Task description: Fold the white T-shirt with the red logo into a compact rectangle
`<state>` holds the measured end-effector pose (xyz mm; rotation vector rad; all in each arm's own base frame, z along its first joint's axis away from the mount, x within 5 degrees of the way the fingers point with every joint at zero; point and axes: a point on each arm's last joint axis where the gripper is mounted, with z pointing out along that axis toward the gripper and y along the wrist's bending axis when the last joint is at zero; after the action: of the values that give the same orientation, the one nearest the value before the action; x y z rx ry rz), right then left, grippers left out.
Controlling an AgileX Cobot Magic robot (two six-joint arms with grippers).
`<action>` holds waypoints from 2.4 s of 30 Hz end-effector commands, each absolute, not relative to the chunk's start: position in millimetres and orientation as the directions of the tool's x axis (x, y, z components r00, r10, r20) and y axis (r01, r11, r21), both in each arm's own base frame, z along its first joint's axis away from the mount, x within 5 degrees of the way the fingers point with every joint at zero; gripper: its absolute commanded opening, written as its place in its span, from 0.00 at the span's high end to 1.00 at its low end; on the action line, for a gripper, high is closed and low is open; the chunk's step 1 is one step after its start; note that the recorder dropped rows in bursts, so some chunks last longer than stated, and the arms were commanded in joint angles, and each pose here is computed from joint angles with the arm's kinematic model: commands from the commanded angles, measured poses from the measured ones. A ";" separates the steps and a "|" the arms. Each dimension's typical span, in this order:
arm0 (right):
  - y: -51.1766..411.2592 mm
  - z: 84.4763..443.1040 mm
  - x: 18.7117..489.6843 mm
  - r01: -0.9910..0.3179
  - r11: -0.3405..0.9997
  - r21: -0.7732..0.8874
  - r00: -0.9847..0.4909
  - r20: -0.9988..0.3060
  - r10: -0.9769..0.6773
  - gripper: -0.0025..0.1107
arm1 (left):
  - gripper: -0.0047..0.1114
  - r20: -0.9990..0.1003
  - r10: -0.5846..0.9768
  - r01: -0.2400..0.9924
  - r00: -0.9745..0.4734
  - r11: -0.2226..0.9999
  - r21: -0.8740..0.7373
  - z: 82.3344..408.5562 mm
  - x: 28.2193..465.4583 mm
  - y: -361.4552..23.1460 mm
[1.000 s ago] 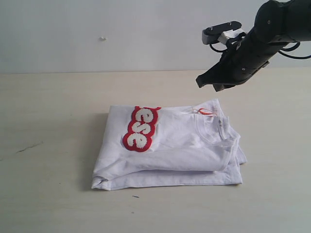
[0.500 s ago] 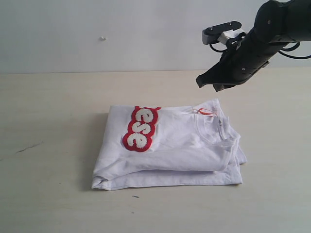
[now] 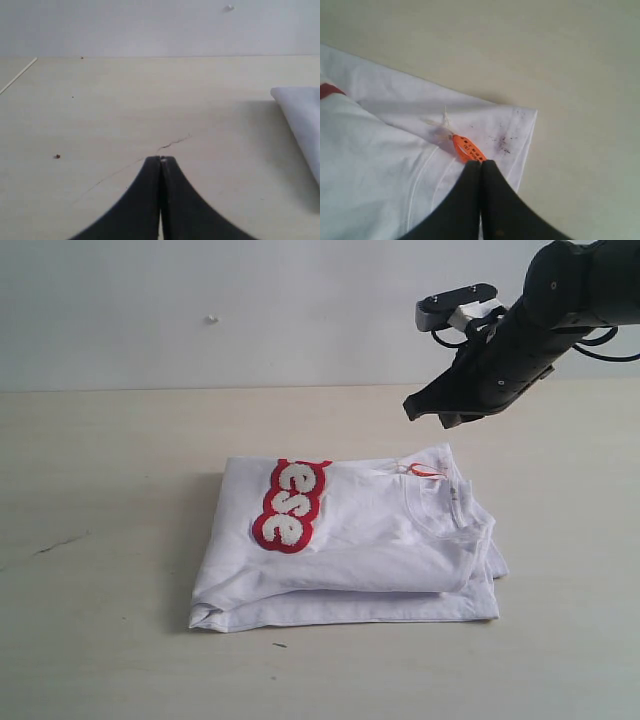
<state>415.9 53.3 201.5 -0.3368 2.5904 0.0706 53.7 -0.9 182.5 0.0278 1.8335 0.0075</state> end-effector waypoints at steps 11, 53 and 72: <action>52.2 265.9 399.3 -0.247 0.968 -0.037 -0.737 -0.641 -0.213 0.98 | 0.96 -0.967 0.017 0.015 -0.255 1.000 0.014 182.1 53.4 -1.1; -6.0 327.6 37.0 0.044 0.991 0.127 0.490 -0.867 0.089 0.98 | 0.96 -0.966 0.017 0.016 -0.259 1.000 0.014 181.7 53.3 -1.1; -6.4 250.5 47.7 0.065 0.991 0.115 0.352 -0.932 0.086 0.98 | 0.96 -0.965 0.017 0.016 -0.262 1.000 0.014 181.4 53.3 -1.1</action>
<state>47.2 -6.5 254.0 0.1441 1.1960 0.0248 53.4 -0.9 181.6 0.0304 1.8434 0.0089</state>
